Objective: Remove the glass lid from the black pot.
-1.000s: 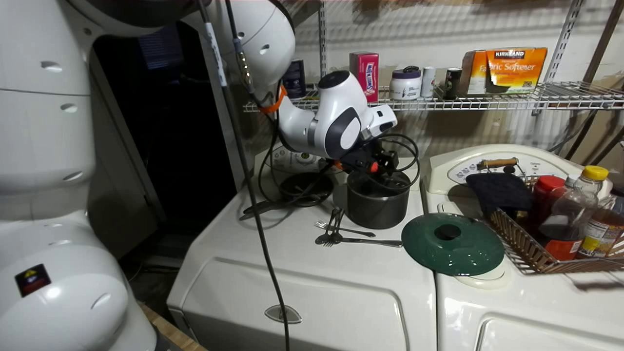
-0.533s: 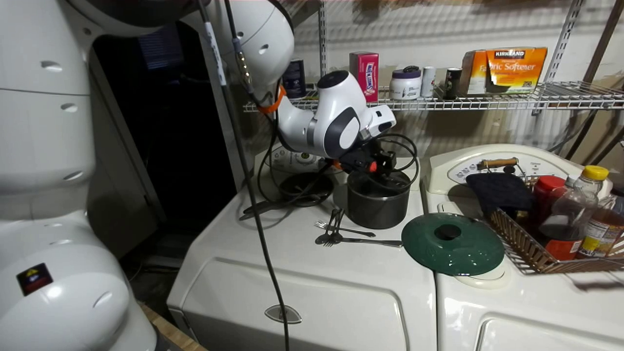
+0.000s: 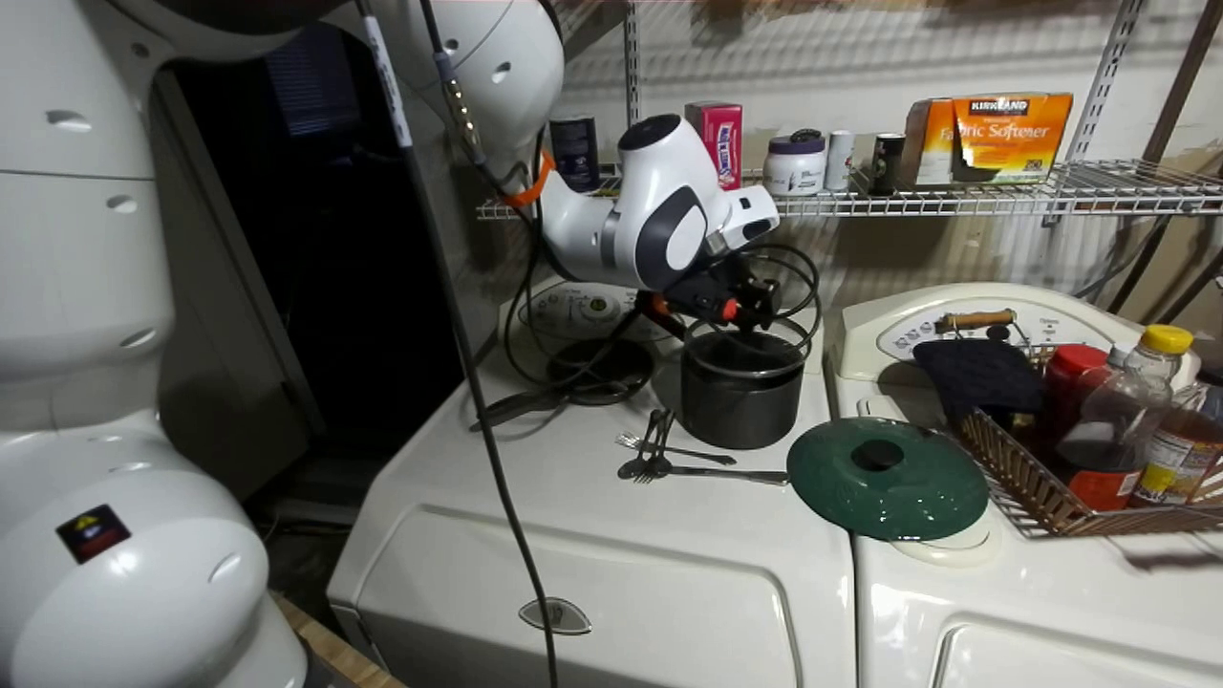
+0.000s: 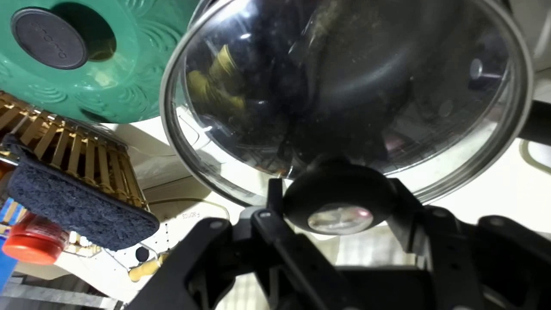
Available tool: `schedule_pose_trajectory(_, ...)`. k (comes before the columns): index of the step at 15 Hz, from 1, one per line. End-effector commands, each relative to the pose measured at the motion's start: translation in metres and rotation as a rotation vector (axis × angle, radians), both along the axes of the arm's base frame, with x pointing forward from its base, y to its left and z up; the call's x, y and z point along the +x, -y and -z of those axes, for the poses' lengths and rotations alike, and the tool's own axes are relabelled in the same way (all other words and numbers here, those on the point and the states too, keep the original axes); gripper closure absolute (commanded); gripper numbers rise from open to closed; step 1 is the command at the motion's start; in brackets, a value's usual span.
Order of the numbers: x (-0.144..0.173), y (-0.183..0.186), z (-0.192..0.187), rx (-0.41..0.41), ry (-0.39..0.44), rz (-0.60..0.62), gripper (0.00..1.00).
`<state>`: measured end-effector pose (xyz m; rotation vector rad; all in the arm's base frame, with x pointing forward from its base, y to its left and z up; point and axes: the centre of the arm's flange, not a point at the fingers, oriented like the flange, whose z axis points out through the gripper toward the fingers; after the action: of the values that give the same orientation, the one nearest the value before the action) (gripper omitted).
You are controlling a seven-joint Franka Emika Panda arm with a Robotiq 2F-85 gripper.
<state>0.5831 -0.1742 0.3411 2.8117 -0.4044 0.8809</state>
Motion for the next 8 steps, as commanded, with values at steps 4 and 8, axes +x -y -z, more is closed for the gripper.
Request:
schedule_pose_trajectory(4, -0.006, 0.022, -0.059, -0.023, 0.040, 0.130, 0.66)
schedule_pose_trajectory(8, -0.010, 0.064, -0.071, -0.035, 0.059, 0.238, 0.66)
